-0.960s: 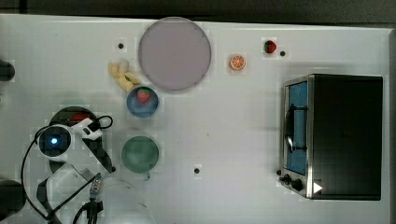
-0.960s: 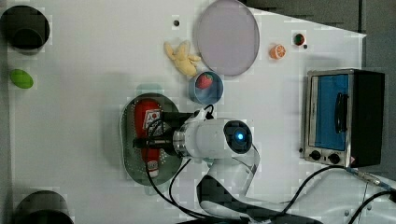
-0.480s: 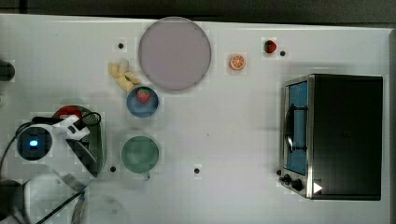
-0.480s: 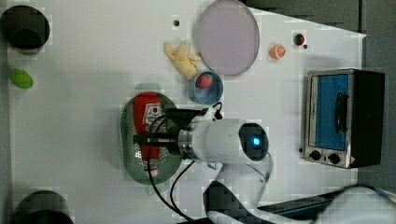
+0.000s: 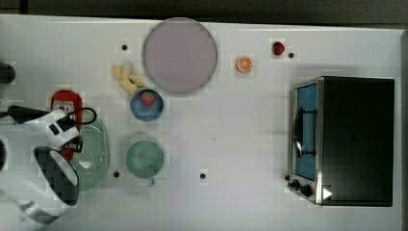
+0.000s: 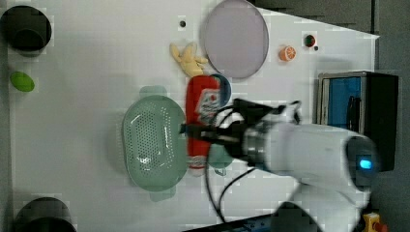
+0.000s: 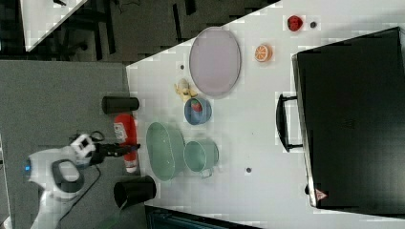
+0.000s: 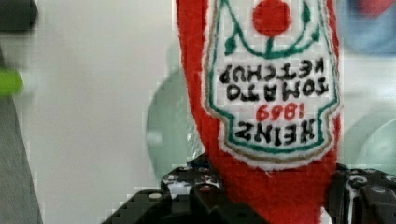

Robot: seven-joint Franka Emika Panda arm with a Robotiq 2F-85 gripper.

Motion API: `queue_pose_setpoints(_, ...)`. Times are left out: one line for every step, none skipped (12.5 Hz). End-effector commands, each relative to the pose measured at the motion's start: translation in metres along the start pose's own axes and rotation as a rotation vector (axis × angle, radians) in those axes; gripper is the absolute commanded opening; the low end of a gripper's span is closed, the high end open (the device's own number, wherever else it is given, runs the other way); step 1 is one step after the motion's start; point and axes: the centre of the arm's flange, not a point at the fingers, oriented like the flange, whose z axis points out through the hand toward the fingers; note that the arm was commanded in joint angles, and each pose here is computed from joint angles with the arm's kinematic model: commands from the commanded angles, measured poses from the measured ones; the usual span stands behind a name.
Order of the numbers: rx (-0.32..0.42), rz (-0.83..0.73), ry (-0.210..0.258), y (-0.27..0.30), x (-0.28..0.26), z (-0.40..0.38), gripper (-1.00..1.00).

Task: Pick ketchup from strainer and place it on the table

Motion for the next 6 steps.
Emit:
queue_pose_setpoints(-0.037, 0.205, -0.001, 0.069, 0.057, -0.027, 0.12)
queue_pose_setpoints(-0.050, 0.245, 0.007, 0.091, 0.070, -0.035, 0.12)
queue_pose_setpoints(-0.068, 0.283, 0.004, 0.113, 0.082, -0.039, 0.12)
queue_pose_setpoints(-0.083, 0.325, -0.003, 0.136, 0.094, -0.041, 0.12)
queue_pose_setpoints(-0.094, 0.360, -0.009, 0.161, 0.105, -0.042, 0.12)
queue_pose_setpoints(-0.101, 0.400, -0.009, 0.186, 0.116, -0.042, 0.12)
